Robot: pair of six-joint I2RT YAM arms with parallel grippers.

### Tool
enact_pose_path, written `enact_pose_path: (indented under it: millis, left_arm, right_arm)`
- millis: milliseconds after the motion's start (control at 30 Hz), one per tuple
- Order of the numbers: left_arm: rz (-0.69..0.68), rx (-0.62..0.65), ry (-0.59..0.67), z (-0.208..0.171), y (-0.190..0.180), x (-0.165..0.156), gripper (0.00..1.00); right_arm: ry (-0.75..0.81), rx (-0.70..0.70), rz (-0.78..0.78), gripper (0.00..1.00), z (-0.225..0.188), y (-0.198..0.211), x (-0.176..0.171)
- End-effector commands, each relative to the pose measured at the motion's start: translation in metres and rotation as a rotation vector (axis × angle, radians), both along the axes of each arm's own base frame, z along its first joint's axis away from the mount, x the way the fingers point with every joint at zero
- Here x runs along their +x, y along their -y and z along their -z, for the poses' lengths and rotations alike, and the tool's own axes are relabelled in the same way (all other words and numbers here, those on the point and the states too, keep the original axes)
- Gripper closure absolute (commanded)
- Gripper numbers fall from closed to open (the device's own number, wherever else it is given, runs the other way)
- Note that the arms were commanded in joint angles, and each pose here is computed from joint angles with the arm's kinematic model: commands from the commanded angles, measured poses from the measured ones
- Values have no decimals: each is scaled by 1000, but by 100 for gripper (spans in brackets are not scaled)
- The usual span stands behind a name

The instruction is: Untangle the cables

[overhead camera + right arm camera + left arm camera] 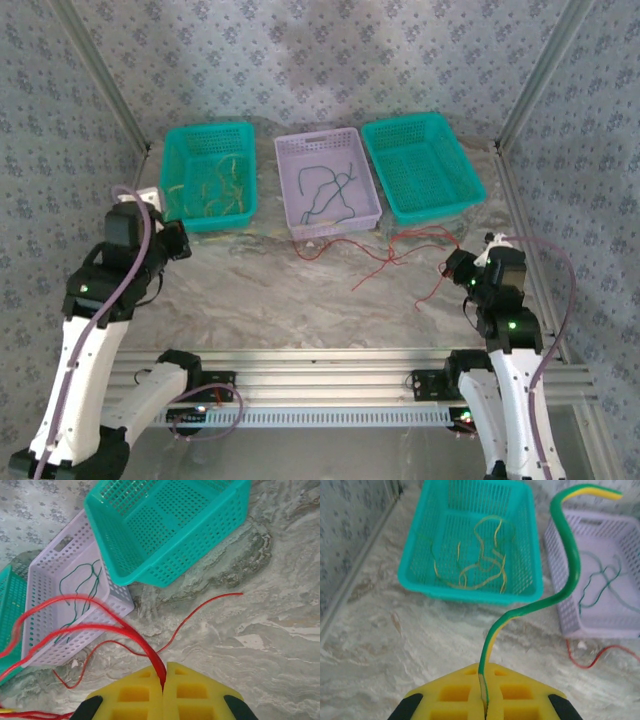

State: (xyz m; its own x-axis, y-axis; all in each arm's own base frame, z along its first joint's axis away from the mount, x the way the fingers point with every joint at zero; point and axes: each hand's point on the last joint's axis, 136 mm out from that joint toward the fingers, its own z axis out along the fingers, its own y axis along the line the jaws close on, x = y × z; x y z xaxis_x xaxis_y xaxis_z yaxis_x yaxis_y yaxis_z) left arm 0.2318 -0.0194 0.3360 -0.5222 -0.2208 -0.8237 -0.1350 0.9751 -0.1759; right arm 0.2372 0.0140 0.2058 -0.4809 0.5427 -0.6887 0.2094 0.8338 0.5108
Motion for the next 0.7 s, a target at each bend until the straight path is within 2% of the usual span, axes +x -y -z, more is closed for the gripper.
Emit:
enact_pose_path:
  millis: [0,133,267,400,667]
  left_arm:
    - [-51,22,127,-45,-16,-11,100]
    - [-104,36,239,-87,-27,-14,100]
    - [-56,-21,289,-115,-13,-1,100]
    - [-49,-23,269,-110,-4,28,100]
    - [-196,158,220,-94,-24,89,100]
  right_arm:
    - [-44,-11,80,100,14,15,-3]
    - [-74,6,82,100,29,15,-2]
    - [-92,71,33,100,40,3,3]
    - [-16,104,-20,100,23,-8,9]
    - [139,127,-142,100,-17,-29,2]
